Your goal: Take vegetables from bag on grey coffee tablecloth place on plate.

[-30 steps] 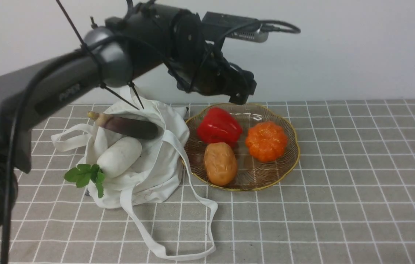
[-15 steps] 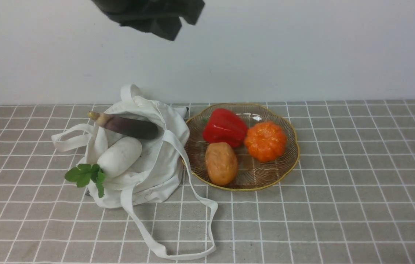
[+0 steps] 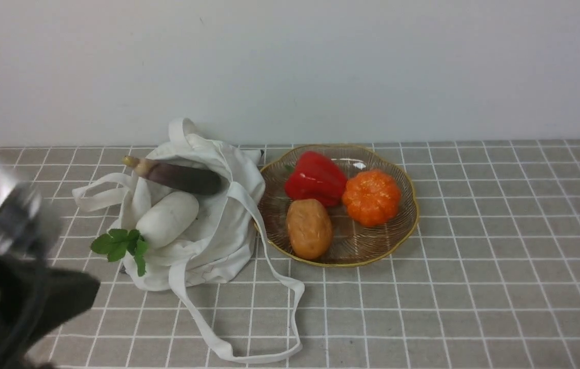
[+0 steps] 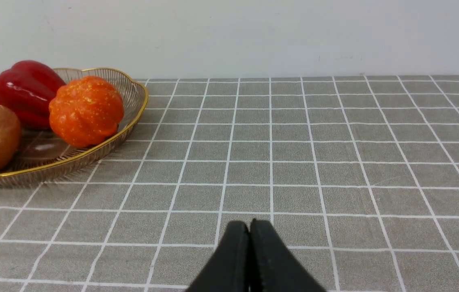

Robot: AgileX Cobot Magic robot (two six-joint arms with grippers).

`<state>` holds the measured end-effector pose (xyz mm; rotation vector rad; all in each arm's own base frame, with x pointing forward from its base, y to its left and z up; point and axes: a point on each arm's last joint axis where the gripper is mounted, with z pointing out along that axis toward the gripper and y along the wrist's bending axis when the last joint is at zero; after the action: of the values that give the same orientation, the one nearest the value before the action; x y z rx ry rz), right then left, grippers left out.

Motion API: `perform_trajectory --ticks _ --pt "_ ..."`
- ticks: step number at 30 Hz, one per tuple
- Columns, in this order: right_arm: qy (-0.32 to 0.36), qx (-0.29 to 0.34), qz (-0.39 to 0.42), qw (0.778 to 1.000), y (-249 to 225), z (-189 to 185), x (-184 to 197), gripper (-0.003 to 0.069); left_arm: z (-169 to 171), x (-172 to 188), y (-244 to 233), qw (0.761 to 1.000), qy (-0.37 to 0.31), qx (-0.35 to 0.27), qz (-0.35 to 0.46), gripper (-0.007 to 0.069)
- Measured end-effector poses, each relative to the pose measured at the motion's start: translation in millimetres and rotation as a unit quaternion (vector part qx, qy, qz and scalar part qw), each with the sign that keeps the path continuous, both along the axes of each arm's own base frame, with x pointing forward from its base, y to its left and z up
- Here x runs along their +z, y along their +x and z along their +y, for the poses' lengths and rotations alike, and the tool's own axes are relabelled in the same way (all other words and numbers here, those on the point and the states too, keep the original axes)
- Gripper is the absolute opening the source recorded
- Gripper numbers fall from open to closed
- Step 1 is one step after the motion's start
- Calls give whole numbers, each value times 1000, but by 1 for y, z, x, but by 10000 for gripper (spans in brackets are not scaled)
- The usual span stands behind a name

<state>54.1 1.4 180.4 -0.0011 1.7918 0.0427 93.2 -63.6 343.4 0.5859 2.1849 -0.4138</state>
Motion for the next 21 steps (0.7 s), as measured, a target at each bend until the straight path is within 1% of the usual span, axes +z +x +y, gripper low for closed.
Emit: perform_trajectory --ticks 1,2,3,5,9,11,12,21 --pt "0 0 0 1000 0 0 0 -15 11 -17 -18 999 -30 7 -45 -5" --pt "0 0 0 1000 0 0 0 -15 15 -24 -24 996 -46 11 -72 -5" --pt "0 0 0 1000 0 0 0 -15 17 -28 -28 996 -51 12 -78 -5" --pt "0 0 0 1000 0 0 0 -15 29 -46 -46 982 -101 21 -157 -5" --pt "0 0 0 1000 0 0 0 -15 42 -63 -65 960 -153 28 -232 -5" --pt "0 0 0 1000 0 0 0 -15 43 -67 -67 956 -160 29 -242 -5" --pt "0 0 0 1000 0 0 0 -15 43 -74 -68 954 -165 30 -250 -5" --pt "0 0 0 1000 0 0 0 -15 41 -91 -63 960 -154 31 -231 -5"
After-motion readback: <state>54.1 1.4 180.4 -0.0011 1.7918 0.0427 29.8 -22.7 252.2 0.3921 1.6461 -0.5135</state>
